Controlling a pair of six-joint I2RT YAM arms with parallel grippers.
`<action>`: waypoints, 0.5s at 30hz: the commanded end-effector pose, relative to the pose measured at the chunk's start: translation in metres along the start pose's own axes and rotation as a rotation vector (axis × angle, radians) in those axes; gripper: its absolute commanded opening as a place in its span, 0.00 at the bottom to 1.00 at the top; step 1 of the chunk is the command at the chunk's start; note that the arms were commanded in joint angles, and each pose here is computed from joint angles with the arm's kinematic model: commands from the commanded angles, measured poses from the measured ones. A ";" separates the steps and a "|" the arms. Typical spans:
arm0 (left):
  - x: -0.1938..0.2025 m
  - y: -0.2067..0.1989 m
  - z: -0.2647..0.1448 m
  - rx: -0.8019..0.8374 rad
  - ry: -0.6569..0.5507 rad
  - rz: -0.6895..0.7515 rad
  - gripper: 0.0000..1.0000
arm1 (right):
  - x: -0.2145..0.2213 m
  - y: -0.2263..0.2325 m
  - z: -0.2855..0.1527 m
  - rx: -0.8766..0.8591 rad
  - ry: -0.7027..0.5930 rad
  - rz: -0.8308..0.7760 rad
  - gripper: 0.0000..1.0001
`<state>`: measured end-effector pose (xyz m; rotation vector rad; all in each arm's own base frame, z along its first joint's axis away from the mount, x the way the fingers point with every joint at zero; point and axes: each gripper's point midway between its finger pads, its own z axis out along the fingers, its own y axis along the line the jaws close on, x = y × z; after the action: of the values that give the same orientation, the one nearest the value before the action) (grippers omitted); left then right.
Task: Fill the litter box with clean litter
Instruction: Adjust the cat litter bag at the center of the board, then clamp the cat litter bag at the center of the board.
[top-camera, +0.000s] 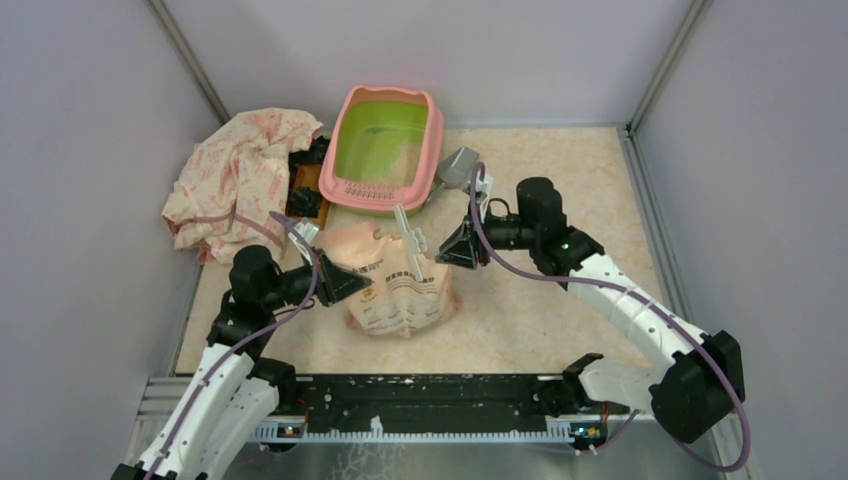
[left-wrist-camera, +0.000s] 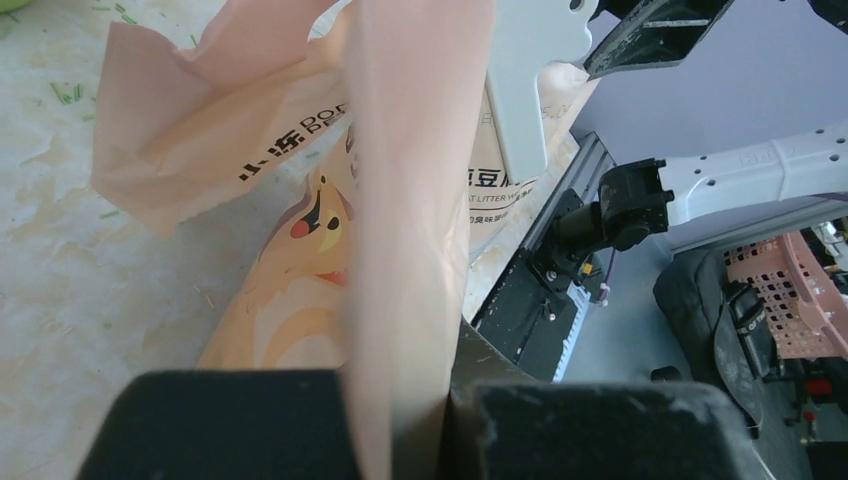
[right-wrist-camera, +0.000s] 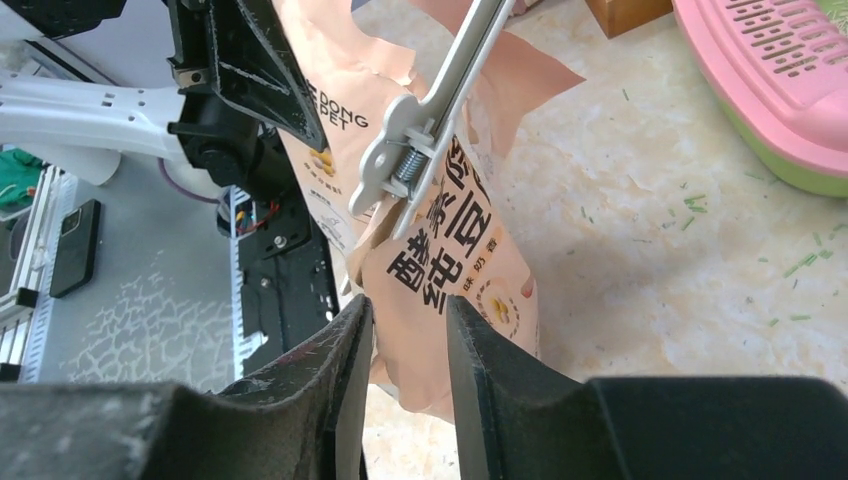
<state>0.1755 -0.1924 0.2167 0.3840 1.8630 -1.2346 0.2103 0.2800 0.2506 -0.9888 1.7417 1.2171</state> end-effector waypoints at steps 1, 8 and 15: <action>-0.022 -0.001 0.002 -0.012 -0.079 0.043 0.00 | -0.018 0.002 -0.003 -0.003 -0.037 -0.032 0.35; -0.025 0.009 0.003 -0.062 -0.119 0.001 0.01 | -0.048 0.005 -0.001 -0.026 -0.028 -0.036 0.39; -0.023 0.011 -0.001 -0.075 -0.117 0.002 0.03 | -0.067 -0.002 0.000 0.030 -0.012 0.008 0.47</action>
<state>0.1889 -0.1867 0.2144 0.2719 1.8770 -1.1926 0.2281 0.2905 0.2865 -0.9791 1.7667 1.2232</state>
